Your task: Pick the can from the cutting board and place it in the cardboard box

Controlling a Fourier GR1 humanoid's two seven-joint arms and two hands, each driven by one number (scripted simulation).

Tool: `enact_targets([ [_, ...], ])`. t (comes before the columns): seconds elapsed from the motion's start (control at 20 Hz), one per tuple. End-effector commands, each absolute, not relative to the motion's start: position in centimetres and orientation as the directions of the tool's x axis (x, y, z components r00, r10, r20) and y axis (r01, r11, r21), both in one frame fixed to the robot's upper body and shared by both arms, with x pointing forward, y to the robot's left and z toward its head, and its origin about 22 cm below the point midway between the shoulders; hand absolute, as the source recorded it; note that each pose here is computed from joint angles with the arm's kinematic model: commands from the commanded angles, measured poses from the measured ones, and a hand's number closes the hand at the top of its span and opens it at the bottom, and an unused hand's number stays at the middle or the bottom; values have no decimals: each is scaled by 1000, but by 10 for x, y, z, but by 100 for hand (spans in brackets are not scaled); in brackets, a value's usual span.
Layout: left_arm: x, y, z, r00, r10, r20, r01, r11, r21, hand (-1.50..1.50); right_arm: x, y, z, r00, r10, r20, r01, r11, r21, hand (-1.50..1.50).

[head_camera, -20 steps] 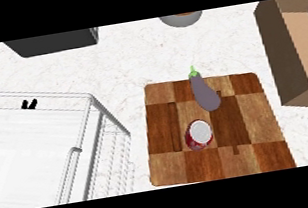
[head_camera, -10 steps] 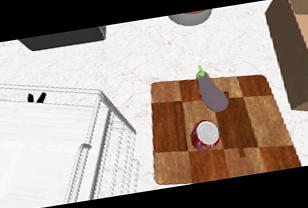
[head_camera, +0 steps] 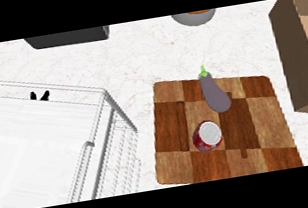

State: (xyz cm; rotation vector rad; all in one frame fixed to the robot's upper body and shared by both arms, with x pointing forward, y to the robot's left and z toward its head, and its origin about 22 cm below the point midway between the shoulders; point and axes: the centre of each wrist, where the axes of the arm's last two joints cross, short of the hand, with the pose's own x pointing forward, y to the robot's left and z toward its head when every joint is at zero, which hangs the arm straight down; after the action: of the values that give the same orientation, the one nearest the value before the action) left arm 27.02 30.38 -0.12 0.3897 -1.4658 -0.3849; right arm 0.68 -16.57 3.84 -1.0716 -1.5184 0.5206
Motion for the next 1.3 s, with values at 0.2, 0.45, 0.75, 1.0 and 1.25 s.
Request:
enact_targets([
  [0.2,269,286,-4,40,-455,890,61,890,452,0,57,-140,41,90,861,501,292,458,-839,-150],
  [0.45,269,290,-5,47,-438,898,78,898,434,0,84,-137,26,61,882,468,354,419,-836,-150],
  [0.75,281,281,8,34,-475,879,80,878,471,0,92,-131,28,86,894,440,283,401,-871,-150],
  [1.0,273,286,-3,56,-478,877,71,878,474,0,117,-131,35,102,897,431,261,394,-881,-150],
  [1.25,266,286,-7,39,-448,893,73,893,445,0,144,-127,16,122,893,433,272,389,-880,-150],
])
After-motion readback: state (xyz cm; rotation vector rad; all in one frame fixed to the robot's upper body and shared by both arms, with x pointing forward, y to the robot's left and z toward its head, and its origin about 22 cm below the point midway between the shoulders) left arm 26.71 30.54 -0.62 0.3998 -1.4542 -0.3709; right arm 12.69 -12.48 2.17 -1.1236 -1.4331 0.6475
